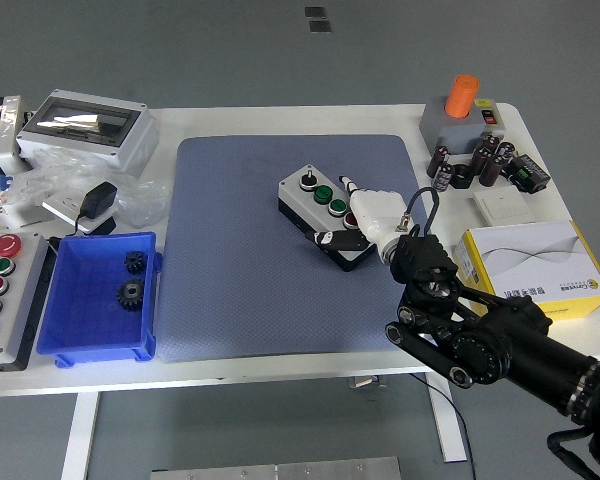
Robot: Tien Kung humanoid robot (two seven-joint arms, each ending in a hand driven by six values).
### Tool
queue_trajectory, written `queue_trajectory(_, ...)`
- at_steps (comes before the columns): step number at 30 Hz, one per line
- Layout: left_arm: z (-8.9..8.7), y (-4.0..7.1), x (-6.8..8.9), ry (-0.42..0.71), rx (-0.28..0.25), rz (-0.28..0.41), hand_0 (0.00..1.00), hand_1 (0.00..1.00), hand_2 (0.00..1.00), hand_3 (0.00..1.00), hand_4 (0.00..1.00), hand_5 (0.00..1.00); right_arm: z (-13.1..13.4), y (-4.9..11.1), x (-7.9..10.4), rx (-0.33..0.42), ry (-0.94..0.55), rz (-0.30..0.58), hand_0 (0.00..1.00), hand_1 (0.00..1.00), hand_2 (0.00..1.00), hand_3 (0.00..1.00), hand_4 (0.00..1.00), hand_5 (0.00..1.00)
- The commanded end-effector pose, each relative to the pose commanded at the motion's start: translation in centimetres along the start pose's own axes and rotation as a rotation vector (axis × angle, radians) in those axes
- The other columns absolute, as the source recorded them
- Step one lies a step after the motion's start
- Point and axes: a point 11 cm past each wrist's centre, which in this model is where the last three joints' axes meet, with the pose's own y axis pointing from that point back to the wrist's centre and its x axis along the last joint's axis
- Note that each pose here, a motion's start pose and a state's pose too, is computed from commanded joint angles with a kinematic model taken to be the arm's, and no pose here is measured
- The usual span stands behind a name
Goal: Pick up the button,place it on the desk,press the button,press the button
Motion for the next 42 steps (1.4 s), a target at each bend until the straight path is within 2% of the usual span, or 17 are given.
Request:
queue_trajectory(3,0.0,0.0,0.0,-0.002,-0.001,0.001,0.729,0.735,0.658,0.661,0.791,0.389,0.0,0.0,-0.1,-0.006,0.005,0.004,0.175,0.455,0.590,0.998,0.972,0.491)
queue_trajectory(4,0.0,0.0,0.0,-0.002,-0.001,0.001,0.730,0.736,0.656,0.661,0.797,0.374,0.0,0.0,-0.1,-0.007,0.009,0.007,0.132,0.413,0.509,0.926,0.889,0.386)
queue_trajectory(9,0.0,0.0,0.0,-0.005,-0.004,0.001,0.730,0.736,0.656,0.661,0.797,0.374,0.1,0.0,-0.1,-0.016,0.027,0.017,0.132,0.413,0.509,0.926,0.889,0.386)
queue_trajectory(10,0.0,0.0,0.0,-0.005,-0.005,0.000,0.729,0.736,0.657,0.658,0.803,0.337,0.1,0.0,0.0,-0.016,0.030,0.021,0.096,0.387,0.468,0.841,0.860,0.343)
queue_trajectory(15,0.0,0.0,-0.1,-0.007,-0.006,0.000,0.729,0.736,0.657,0.658,0.803,0.337,-0.1,0.1,0.1,-0.005,0.038,0.037,0.096,0.387,0.468,0.841,0.860,0.343)
queue_trajectory(16,0.0,0.0,-0.1,-0.007,-0.007,0.000,0.730,0.736,0.656,0.659,0.811,0.311,-0.1,0.1,0.2,-0.003,0.041,0.039,0.084,0.366,0.422,0.729,0.838,0.309)
queue_trajectory(21,0.0,0.0,-0.1,-0.007,-0.007,0.001,0.730,0.736,0.656,0.659,0.811,0.311,-0.4,0.2,0.2,0.020,0.052,0.052,0.084,0.366,0.422,0.729,0.838,0.309)
queue_trajectory(22,-0.1,0.0,-0.1,-0.007,-0.007,0.002,0.730,0.736,0.657,0.662,0.821,0.324,-0.5,0.2,0.2,0.031,0.050,0.057,0.073,0.323,0.360,0.478,0.636,0.150)
queue_trajectory(23,-0.1,0.0,-0.1,-0.007,-0.007,0.002,0.730,0.736,0.657,0.662,0.821,0.324,-0.6,0.2,0.3,0.039,0.049,0.060,0.073,0.323,0.360,0.478,0.636,0.150)
queue_trajectory(27,-0.2,0.0,-0.2,-0.004,-0.005,0.002,0.730,0.736,0.657,0.662,0.821,0.324,-0.9,0.3,0.8,0.100,0.022,0.085,0.073,0.323,0.360,0.478,0.636,0.150)
queue_trajectory(28,-0.2,0.0,-0.2,-0.004,-0.005,0.002,0.730,0.736,0.657,0.661,0.822,0.306,-1.0,0.4,1.0,0.119,0.013,0.092,0.075,0.313,0.334,0.368,0.577,0.044)
queue_trajectory(33,-0.3,0.0,-0.2,-0.001,-0.003,0.005,0.730,0.736,0.657,0.661,0.822,0.306,-1.3,0.8,2.4,0.213,-0.031,0.137,0.075,0.313,0.334,0.368,0.577,0.044)
queue_trajectory(34,-0.3,0.0,-0.1,-0.001,-0.003,0.006,0.731,0.736,0.657,0.663,0.819,0.303,-1.4,1.0,2.7,0.236,-0.039,0.147,0.077,0.316,0.330,0.358,0.508,0.002)
queue_trajectory(37,-0.4,0.0,0.0,-0.001,-0.003,0.008,0.731,0.736,0.657,0.663,0.819,0.303,-1.6,1.6,3.3,0.309,-0.052,0.173,0.077,0.316,0.330,0.358,0.508,0.002)
queue_trajectory(42,-0.3,0.0,0.0,-0.002,-0.004,0.010,0.731,0.736,0.656,0.661,0.824,0.284,-2.1,2.9,3.3,0.455,-0.017,0.195,0.080,0.316,0.320,0.344,0.489,0.002)
